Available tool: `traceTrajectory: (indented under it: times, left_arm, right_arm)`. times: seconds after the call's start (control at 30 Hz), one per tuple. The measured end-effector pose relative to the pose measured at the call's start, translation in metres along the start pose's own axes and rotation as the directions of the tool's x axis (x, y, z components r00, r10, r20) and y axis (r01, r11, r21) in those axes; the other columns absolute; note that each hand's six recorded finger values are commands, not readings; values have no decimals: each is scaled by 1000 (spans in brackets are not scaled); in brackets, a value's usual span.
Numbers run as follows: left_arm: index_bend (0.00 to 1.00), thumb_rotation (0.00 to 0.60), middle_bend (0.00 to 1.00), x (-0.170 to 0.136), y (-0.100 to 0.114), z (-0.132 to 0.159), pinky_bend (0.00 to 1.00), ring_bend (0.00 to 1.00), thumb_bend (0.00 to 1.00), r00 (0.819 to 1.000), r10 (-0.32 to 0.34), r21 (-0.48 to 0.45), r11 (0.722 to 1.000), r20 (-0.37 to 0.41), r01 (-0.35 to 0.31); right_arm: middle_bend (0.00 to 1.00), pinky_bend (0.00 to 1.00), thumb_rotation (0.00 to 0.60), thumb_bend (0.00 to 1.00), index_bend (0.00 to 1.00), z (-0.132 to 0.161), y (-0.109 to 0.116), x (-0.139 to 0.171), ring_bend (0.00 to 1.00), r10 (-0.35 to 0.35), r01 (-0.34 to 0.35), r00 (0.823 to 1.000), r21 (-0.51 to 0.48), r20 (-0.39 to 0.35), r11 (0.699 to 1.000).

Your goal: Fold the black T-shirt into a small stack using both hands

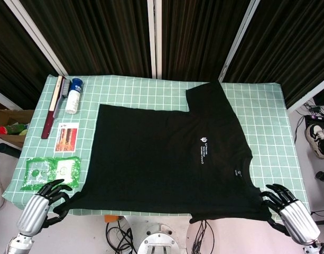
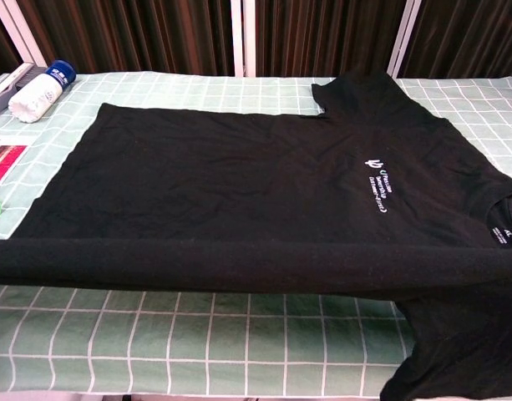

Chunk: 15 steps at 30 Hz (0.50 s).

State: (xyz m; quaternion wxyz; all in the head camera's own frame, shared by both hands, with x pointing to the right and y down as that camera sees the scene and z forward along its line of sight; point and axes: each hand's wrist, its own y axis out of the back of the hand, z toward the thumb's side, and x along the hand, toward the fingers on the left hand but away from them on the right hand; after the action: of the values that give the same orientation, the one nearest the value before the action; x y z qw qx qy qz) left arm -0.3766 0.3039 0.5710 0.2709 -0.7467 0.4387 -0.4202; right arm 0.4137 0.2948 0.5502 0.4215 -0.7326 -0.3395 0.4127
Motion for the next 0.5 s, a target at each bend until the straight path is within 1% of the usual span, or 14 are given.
traceTrajectory:
  times: [0.07, 0.17, 0.27, 0.37, 0.5]
  left_arm:
    - [632, 600, 351, 4, -1, 0, 237, 193, 533, 1000, -4, -2, 1000, 5, 4]
    - [629, 600, 345, 18, -1, 0, 236, 193, 533, 1000, -16, 6, 1000, 19, 16]
    - [629, 600, 340, 41, 0, -2, 231, 193, 533, 999, -28, 12, 1000, 33, 27]
    - [629, 600, 330, 73, 6, -5, 223, 189, 533, 999, -29, 8, 1000, 40, 29]
    - [629, 600, 311, 123, 20, -9, 205, 167, 534, 999, -29, 1, 1000, 32, 28]
  right_arm:
    - [389, 248, 600, 507, 758, -2, -1, -3, 190, 0, 0, 1000, -4, 5, 1000]
    - [391, 248, 600, 519, 760, -8, -1, -16, 185, -4, 4, 1000, -1, 16, 1000]
    - [395, 248, 600, 543, 765, -18, 0, -35, 181, -10, 10, 999, 3, 35, 1000]
    - [393, 246, 600, 562, 767, -30, 3, -59, 180, -22, 22, 998, 1, 61, 1000]
    - [386, 237, 600, 574, 768, -46, 9, -95, 174, -33, 33, 995, 6, 95, 999]
